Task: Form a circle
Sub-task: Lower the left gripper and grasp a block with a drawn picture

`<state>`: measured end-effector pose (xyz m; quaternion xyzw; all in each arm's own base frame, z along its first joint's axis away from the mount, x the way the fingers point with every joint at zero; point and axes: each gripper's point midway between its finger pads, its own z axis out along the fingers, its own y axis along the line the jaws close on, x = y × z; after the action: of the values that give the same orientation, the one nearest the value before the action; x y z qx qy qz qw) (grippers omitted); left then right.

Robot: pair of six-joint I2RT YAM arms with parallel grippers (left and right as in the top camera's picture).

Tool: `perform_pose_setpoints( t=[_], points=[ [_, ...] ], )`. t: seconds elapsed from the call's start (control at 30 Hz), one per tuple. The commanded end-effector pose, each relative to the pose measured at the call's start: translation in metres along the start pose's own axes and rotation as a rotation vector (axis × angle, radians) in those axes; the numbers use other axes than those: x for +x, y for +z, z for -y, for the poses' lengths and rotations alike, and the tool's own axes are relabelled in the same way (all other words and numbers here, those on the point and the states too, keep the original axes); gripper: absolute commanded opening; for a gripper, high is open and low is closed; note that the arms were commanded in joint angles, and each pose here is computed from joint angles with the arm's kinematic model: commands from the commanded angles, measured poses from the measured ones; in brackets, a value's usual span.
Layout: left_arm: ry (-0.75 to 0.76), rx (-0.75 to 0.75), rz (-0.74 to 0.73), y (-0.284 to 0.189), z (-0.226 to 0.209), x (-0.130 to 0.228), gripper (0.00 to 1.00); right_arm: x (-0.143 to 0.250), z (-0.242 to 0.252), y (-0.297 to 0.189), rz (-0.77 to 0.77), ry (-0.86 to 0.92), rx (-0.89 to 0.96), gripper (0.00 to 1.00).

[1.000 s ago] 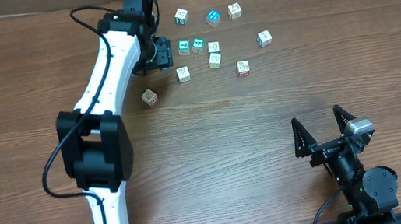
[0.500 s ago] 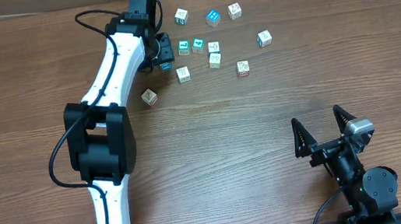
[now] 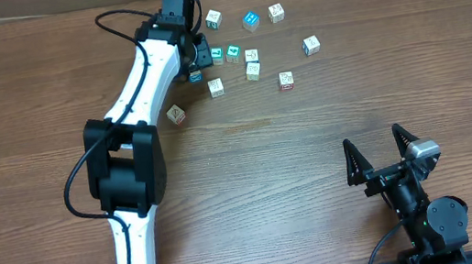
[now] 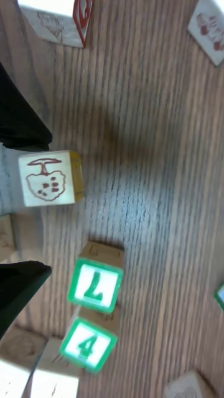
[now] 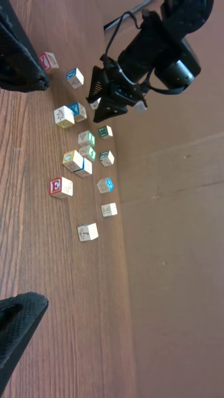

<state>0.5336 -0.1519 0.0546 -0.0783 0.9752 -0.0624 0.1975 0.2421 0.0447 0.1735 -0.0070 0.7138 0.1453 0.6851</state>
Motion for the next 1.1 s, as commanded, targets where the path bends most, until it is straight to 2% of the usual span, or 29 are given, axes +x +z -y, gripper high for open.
perform_pose_setpoints(
  t=[0.0,0.1,0.27,0.4,0.5,0.87,1.07],
  points=[
    [-0.022,-0.066,-0.023,0.024,-0.010,0.010,0.56,0.002,0.001,0.000,0.004,0.002,0.003,1.00],
    [-0.021,-0.078,-0.035,0.036,-0.013,0.014,0.62,0.002,0.001,0.000,0.004,0.002,0.003,1.00],
    [-0.020,-0.077,-0.033,0.045,-0.013,0.015,0.61,0.002,0.001,0.000,0.004,0.002,0.003,1.00],
    [-0.021,-0.064,-0.007,0.045,-0.010,0.009,0.57,0.002,0.001,0.000,0.004,0.002,0.003,1.00],
    [-0.023,-0.062,-0.001,0.045,-0.010,0.007,0.49,0.002,0.001,0.000,0.004,0.002,0.003,1.00],
    [-0.031,-0.058,0.015,0.038,-0.012,-0.001,0.45,0.002,0.001,0.000,0.004,0.002,0.003,1.00],
    [-0.005,-0.050,0.034,0.027,-0.010,-0.007,0.46,0.002,0.001,0.000,0.004,0.002,0.003,1.00]
  ],
)
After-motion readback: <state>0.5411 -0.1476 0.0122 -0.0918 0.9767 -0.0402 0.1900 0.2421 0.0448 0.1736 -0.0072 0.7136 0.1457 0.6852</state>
